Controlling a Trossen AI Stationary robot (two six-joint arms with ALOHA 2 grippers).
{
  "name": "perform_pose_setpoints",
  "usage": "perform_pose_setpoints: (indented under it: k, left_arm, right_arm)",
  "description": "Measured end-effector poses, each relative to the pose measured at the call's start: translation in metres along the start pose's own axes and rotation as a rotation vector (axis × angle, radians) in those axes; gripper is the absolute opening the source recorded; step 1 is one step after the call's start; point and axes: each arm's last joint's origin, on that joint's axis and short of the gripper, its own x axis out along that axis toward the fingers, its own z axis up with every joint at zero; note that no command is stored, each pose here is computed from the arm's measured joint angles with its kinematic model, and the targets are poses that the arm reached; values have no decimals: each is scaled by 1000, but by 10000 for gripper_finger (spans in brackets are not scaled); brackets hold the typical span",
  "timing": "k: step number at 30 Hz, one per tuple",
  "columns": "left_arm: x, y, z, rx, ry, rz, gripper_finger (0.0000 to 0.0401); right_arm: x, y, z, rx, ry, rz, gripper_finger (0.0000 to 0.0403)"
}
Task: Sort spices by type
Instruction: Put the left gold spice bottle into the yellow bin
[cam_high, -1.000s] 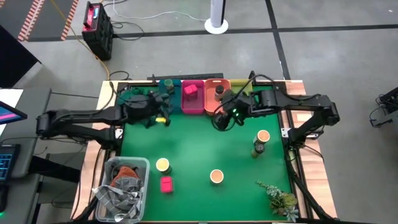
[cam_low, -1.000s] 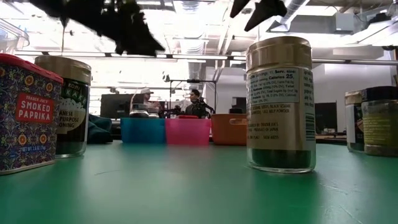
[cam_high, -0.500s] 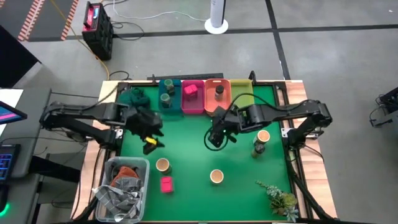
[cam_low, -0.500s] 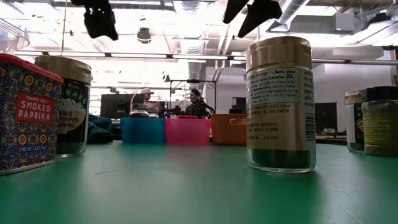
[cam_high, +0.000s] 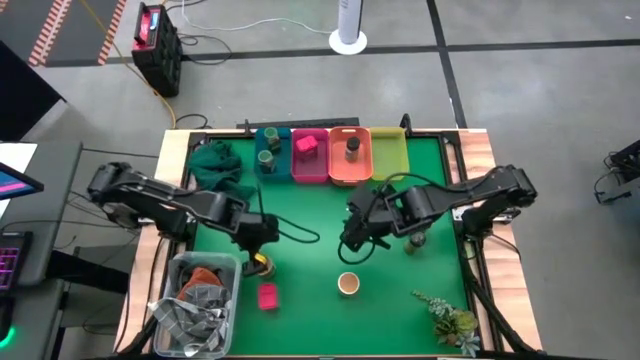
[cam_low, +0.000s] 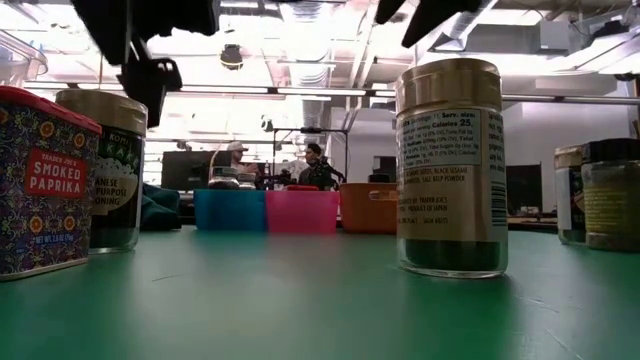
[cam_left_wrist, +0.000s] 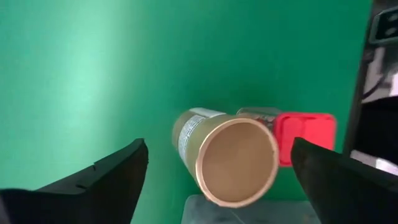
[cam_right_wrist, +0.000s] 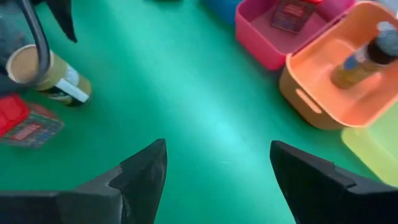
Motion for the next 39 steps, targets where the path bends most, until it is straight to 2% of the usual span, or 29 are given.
perform_pose_setpoints:
  k: [9,19,34,39]
  left_arm:
    - [15,-7,-2,-12,58,-1,387]
    - [16,-18,-8,95,13,96,387]
    - [17,-23,-12,140,44,41,387]
    - [17,-26,-13,192,36,46,387]
  right_arm:
    - [-8,3,-14,-12,15,-53,310]
    - [-7,2,-13,-9,6,-61,310]
    - [-6,1,-11,-1,-9,-70,310]
    - [-6,1,-10,0,-10,-68,310]
